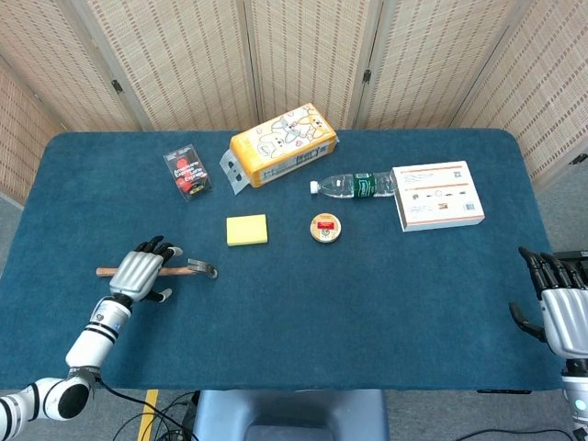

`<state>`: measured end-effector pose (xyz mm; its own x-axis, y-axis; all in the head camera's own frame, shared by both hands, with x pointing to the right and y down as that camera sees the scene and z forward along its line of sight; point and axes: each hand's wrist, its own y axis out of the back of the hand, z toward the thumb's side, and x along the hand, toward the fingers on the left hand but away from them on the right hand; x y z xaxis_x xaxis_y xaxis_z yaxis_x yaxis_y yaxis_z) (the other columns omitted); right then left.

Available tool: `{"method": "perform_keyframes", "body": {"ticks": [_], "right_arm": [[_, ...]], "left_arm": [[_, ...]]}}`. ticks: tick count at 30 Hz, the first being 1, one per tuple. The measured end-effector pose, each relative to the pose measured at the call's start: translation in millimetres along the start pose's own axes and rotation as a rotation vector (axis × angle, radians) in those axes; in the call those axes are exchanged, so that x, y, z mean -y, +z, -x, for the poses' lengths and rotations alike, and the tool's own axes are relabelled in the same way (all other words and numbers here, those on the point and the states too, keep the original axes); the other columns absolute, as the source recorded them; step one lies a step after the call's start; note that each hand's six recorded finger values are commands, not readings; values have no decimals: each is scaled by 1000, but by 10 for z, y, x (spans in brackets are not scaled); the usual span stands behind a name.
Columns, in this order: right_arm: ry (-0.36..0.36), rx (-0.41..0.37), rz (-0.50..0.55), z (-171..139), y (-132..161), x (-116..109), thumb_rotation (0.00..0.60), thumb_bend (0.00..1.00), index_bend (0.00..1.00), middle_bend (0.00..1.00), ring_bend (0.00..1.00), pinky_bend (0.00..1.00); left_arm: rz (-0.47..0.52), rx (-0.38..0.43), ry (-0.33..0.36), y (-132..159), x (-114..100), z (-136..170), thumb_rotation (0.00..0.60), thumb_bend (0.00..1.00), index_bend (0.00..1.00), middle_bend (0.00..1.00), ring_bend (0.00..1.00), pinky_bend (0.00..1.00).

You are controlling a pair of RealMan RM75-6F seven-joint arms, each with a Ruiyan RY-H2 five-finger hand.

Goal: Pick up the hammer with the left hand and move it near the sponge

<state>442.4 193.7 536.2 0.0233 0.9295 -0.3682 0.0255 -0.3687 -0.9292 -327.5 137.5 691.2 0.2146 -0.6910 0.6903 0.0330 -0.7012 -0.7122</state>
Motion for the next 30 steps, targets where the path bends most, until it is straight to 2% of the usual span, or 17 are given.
{"method": "perform_keyframes", "body": {"ticks": [12, 24, 30], "right_arm": [[5, 0, -1, 19, -8, 12, 600, 244, 0, 191, 115, 177], [13, -4, -7, 41, 15, 21, 600, 244, 0, 196, 115, 177], [14, -8, -7, 49, 32, 23, 600, 244, 0, 200, 115, 177]], "left_arm": [[15, -29, -50, 27, 160, -170, 600, 459, 292, 310, 135, 192], [22, -49, -42, 10, 207, -162, 600, 462, 291, 336, 257, 193], [32, -45, -39, 12, 224, -155, 600, 462, 318, 381, 319, 217]]}}
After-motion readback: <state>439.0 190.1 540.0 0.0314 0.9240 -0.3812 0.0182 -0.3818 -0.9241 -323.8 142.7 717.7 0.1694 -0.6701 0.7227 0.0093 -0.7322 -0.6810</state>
